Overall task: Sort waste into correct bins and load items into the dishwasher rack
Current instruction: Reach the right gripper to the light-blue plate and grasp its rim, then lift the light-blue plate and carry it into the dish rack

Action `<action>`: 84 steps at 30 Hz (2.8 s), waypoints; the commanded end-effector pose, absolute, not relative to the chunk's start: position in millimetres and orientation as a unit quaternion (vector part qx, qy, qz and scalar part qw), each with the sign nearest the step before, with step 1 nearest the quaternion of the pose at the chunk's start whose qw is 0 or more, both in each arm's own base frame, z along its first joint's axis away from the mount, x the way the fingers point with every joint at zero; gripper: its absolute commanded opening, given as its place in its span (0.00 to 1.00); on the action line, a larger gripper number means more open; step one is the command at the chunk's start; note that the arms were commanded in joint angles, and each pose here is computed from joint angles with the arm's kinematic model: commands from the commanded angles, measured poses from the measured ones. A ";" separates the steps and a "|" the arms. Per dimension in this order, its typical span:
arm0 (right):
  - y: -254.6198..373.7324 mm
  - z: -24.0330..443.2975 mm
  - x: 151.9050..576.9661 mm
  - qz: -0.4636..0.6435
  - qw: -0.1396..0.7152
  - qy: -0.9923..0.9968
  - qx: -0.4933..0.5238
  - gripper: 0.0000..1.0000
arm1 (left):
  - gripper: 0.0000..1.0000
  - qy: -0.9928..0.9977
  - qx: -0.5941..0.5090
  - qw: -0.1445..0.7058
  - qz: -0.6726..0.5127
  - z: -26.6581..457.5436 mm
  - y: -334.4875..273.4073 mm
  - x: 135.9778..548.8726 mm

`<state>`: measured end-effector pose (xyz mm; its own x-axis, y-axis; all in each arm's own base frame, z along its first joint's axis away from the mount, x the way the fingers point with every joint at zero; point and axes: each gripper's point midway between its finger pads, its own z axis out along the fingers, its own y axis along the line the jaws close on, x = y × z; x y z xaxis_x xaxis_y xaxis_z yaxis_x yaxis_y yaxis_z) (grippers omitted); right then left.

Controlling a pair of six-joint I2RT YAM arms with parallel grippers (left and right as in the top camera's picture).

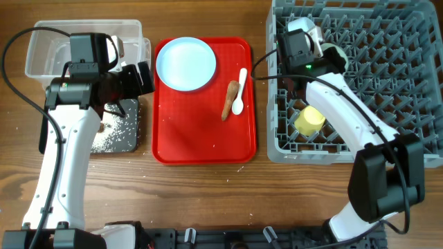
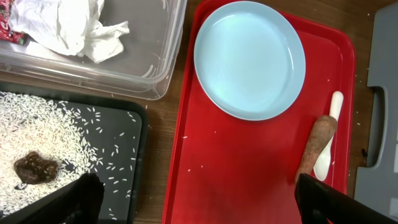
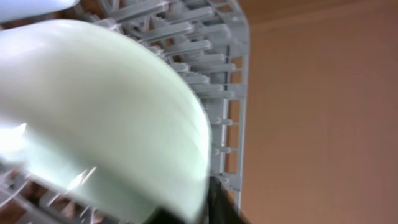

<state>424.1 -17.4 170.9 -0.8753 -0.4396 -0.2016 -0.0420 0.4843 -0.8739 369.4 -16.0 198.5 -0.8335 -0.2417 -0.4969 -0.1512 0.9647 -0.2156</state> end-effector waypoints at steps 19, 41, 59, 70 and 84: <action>249.6 221.0 412.4 0.123 0.410 0.864 -0.267 0.74 | 1.00 0.952 -0.106 0.274 -0.081 201.4 -13.5 372.2; 301.5 46.8 482.1 0.293 0.285 0.890 0.200 0.62 | 1.00 0.952 -0.106 0.274 -0.081 201.4 -13.5 372.2; 305.5 23.6 488.0 0.125 0.288 0.944 0.103 0.43 | 1.00 0.952 -0.106 0.274 -0.081 201.4 -13.5 372.2; 304.0 63.6 487.4 0.102 0.273 0.953 0.084 0.56 | 1.00 0.952 -0.106 0.274 -0.081 201.4 -13.5 372.2; 280.7 8.1 474.0 0.105 0.181 0.963 0.171 0.41 | 1.00 0.952 -0.106 0.274 -0.081 201.4 -13.5 372.2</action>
